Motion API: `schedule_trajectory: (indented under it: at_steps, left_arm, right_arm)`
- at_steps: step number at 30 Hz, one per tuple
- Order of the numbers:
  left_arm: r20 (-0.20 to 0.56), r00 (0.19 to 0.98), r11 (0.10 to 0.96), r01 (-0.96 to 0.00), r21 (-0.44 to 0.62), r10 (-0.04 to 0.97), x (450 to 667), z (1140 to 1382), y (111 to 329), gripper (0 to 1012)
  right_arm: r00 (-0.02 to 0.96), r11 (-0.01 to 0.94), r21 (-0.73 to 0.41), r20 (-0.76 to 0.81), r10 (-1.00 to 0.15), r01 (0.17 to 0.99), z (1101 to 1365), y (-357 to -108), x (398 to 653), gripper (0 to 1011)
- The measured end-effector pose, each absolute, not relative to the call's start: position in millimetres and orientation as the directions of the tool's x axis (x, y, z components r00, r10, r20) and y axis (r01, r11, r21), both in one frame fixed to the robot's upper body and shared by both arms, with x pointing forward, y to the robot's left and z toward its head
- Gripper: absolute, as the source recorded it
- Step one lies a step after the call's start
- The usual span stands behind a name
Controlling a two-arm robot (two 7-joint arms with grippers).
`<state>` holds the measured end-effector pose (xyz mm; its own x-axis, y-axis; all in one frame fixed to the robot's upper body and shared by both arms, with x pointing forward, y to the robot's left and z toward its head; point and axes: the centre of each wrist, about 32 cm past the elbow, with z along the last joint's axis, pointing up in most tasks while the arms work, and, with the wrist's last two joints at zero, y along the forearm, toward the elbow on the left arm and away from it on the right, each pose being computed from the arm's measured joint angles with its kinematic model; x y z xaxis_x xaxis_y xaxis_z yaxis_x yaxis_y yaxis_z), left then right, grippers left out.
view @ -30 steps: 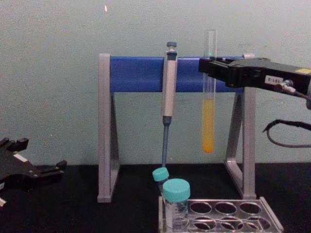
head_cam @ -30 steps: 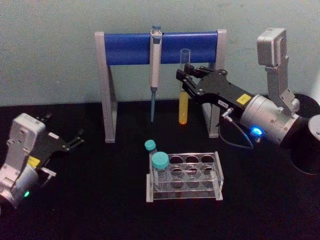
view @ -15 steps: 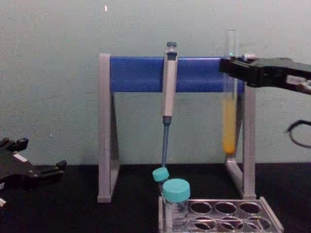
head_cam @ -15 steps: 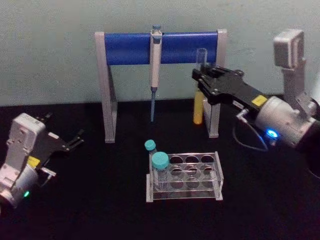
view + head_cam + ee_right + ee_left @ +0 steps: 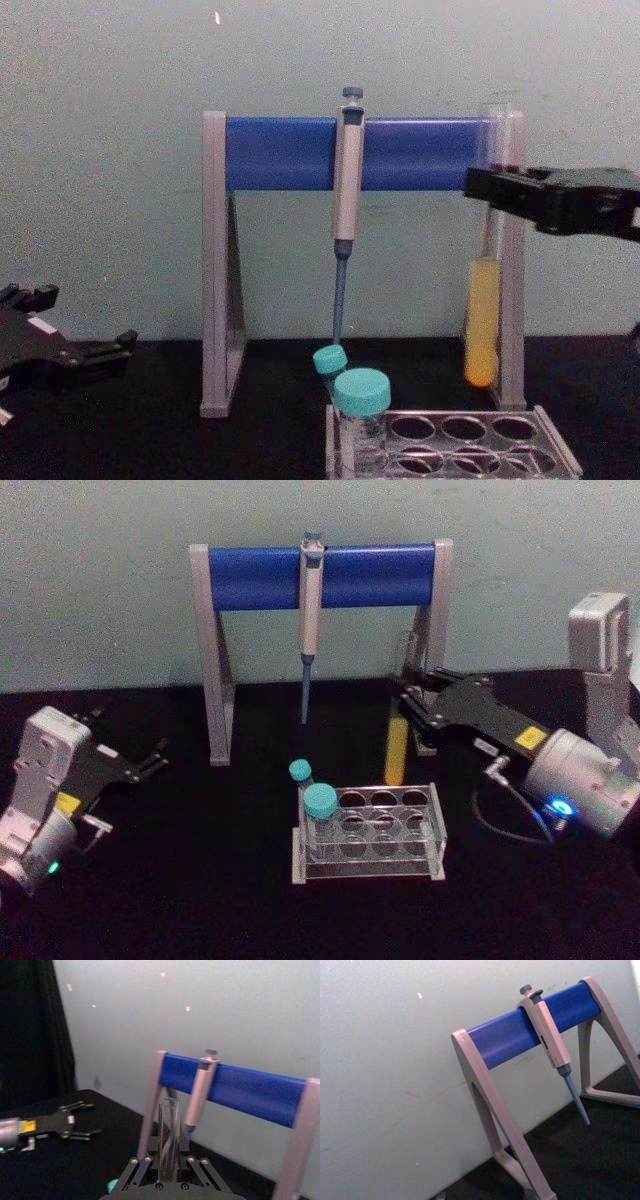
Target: Pick up the test tube from the test tube rack, shake it, then place it back into the test tube rack.
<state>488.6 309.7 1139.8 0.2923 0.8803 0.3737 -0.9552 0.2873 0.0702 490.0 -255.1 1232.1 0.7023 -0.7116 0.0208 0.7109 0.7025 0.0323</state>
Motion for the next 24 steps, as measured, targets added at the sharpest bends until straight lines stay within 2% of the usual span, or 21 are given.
schedule_trajectory:
  at_steps: [5, 11, 24]
  left_arm:
    - [0.374, 0.292, 0.287, -0.955, 0.07, 0.88, 488.6, 1139.8, 309.6, 1001]
    - [0.374, 0.292, 0.287, -0.955, 0.07, 0.88, 488.6, 1139.8, 309.6, 1001]
    - [0.374, 0.292, 0.287, -0.955, 0.07, 0.88, 488.6, 1139.8, 309.7, 1001]
  right_arm:
    - [0.732, 0.732, 0.048, 0.022, -0.681, 0.68, 1232.3, -240.9, 497.8, 229]
    - [0.731, 0.732, 0.061, 0.042, -0.682, 0.679, 1234.3, -230.2, 515.0, 229]
    - [0.696, 0.699, 0.057, 0.058, -0.715, 0.713, 1236.3, -233.9, 525.8, 229]
